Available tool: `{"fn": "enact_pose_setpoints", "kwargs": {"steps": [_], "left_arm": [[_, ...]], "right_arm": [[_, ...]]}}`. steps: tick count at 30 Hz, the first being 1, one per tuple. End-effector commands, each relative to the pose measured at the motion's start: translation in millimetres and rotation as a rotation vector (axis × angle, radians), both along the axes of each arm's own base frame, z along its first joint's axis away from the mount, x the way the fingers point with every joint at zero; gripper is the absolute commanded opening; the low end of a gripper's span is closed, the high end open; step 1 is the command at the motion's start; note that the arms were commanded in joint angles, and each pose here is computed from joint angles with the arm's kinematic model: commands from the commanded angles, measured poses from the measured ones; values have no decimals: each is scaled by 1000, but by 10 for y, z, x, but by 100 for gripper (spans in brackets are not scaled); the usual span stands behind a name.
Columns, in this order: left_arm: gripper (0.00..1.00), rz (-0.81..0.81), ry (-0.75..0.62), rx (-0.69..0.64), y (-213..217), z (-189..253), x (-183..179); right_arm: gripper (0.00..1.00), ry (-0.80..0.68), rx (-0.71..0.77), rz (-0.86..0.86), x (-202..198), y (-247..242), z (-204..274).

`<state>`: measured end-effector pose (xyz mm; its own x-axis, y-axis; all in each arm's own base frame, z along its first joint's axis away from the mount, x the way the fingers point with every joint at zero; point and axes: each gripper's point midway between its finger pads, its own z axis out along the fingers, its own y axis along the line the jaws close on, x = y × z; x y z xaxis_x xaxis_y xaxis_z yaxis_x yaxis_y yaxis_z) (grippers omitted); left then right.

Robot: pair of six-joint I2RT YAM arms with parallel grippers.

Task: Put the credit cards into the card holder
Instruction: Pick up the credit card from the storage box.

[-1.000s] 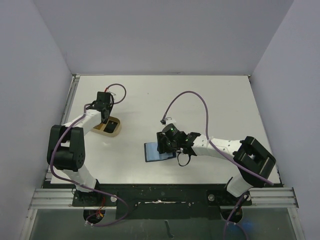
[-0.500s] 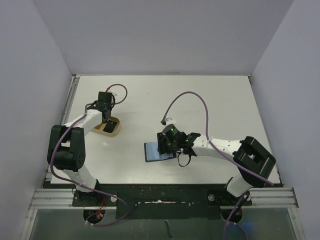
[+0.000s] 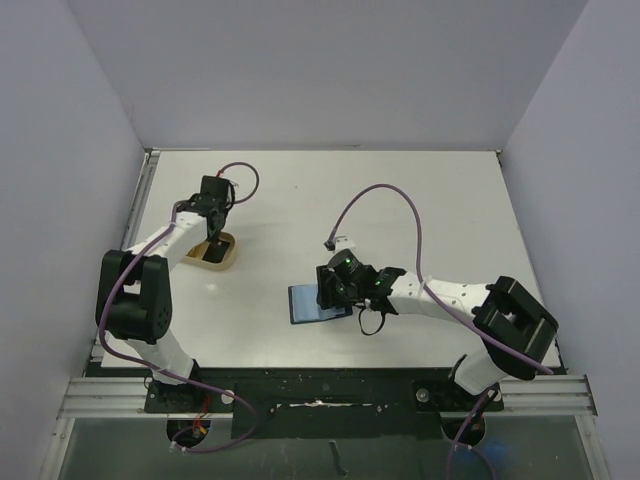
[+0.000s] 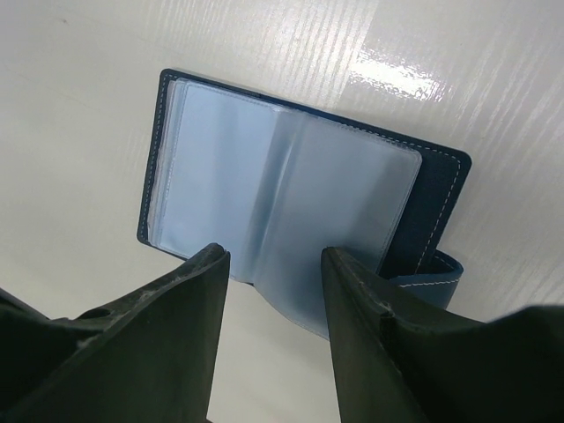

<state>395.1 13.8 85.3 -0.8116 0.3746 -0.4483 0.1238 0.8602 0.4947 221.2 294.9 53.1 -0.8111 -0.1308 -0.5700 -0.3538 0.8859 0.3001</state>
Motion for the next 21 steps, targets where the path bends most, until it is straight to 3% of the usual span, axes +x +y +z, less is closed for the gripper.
{"fn": "enact_pose_setpoints", "kwargs": {"steps": [1,6,11,17,21], "left_arm": [[0,30,-78,-14,-46,384,94],[0,44,-98,-65,-191,488,77],[0,54,-139,-197,-375,626,39],[0,69,-202,-458,-620,955,-16],[0,-7,-188,-745,-1087,1150,-106]], "right_arm": [[47,-47,59,-20,70,56,201],[47,-55,54,-32,108,56,266],[44,-56,36,-51,146,-11,270],[38,-57,2,-85,203,-124,260],[35,-55,-12,-101,234,-175,244]]}}
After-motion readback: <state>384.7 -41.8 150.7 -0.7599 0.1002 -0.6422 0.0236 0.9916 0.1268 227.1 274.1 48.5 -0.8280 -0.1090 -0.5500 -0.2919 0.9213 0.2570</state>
